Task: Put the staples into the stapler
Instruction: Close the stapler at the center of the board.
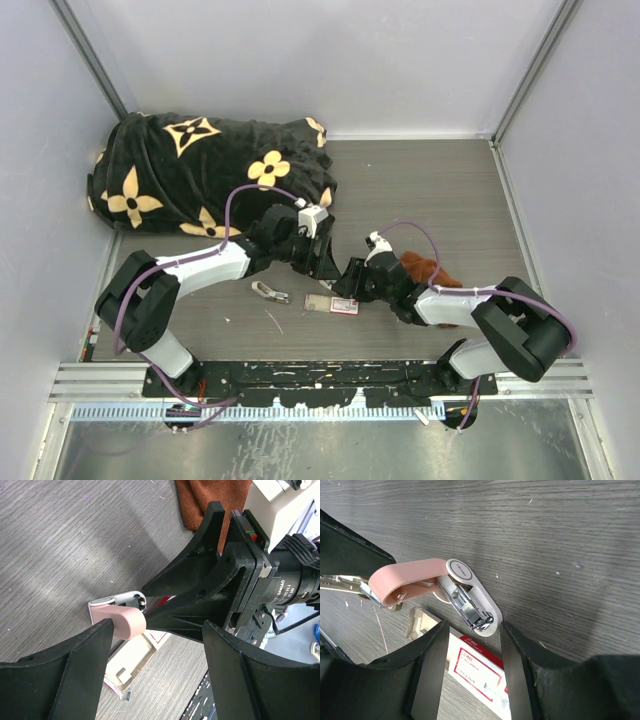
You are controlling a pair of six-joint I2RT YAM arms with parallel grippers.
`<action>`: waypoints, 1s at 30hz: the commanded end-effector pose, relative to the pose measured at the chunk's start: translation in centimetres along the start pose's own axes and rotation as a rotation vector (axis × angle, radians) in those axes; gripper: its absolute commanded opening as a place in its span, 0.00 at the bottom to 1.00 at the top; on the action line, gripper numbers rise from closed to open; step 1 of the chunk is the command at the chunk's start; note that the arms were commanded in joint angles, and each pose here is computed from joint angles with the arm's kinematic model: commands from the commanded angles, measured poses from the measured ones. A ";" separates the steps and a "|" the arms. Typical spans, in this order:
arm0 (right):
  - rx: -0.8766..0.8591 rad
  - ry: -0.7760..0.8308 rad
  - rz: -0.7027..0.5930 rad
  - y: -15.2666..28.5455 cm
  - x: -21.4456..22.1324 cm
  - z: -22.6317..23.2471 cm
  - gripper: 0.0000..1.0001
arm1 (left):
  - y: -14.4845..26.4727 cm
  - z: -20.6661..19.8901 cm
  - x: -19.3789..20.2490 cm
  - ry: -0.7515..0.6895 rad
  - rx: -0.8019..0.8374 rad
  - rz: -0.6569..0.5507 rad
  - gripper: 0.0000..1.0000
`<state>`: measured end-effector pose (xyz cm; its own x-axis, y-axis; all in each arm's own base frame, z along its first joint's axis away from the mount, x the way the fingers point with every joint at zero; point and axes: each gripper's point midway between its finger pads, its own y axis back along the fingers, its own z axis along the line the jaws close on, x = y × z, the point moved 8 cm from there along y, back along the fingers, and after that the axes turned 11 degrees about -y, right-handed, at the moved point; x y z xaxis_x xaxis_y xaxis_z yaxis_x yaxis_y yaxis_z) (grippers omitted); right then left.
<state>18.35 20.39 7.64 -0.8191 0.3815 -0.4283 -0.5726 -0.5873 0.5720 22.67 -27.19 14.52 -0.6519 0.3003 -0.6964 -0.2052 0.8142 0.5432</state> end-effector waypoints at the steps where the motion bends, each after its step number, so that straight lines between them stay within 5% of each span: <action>1: -0.034 0.048 -0.045 0.2 -0.5 0.3 0.51 | 0.3 -1.2 -1.3 -0.021 0.054 -0.036 0.74; 21: 0.017 0.092 -0.077 2.1 -0.6 -0.4 0.49 | 0.3 -1.8 -1.6 -0.024 0.065 -0.058 0.74; 30: -0.038 0.366 -0.114 5.7 -2.5 1.5 0.57 | 3.2 -0.9 -3.0 0.053 -0.123 -0.214 0.76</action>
<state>16.54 17.31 10.54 -0.7522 0.2764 -0.5981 -0.6313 -0.5622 0.5342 22.24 -26.91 15.91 -0.6560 0.2449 -0.7140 -0.2766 0.8021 0.5292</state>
